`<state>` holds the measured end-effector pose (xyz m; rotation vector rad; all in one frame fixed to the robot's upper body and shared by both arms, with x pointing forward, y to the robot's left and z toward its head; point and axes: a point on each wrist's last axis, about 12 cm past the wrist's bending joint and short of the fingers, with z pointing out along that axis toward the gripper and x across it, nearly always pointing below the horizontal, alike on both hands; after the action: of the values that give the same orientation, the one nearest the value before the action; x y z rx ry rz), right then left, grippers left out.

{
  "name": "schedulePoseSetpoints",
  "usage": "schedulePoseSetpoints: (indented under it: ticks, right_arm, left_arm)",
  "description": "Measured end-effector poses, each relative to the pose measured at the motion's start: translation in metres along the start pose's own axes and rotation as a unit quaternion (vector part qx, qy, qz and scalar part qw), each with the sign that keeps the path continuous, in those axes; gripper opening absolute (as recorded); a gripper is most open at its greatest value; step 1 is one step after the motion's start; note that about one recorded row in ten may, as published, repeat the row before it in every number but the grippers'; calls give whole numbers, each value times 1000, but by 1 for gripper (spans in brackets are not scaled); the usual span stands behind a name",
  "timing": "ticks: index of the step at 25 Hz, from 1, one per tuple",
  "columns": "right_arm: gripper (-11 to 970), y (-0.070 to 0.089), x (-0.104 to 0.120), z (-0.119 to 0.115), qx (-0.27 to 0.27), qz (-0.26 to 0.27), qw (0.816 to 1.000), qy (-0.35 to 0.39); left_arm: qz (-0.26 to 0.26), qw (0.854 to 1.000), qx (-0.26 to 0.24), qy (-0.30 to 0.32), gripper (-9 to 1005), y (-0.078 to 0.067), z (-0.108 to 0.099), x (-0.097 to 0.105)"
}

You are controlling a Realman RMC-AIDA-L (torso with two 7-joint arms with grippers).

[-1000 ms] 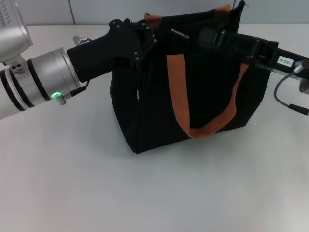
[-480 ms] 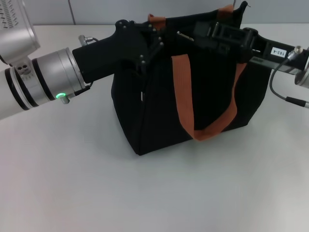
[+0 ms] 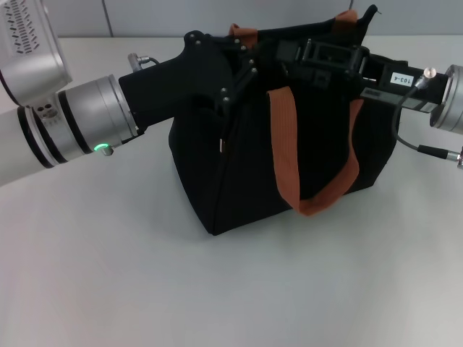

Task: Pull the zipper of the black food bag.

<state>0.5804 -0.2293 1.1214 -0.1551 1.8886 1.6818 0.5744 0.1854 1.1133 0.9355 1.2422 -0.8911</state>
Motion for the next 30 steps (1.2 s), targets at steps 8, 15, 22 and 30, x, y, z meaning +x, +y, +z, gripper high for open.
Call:
schedulePoseSetpoints:
  ticks: [8, 15, 22, 30]
  right_arm:
    - [632, 2, 6, -3, -17, -23, 1000, 4]
    - [632, 3, 9, -8, -25, -36, 999, 0]
    - [632, 2, 9, -9, -19, -35, 999, -4]
    - [633, 4, 5, -9, -28, -32, 999, -23]
  left_arm:
    - [0, 1000, -10, 9, 26, 2, 1, 2]
    - [-3, 1000, -17, 5, 26, 2, 0, 2]
    - [-5, 1000, -19, 2, 26, 2, 0, 2]
    - [-5, 1000, -17, 2, 26, 1, 0, 2]
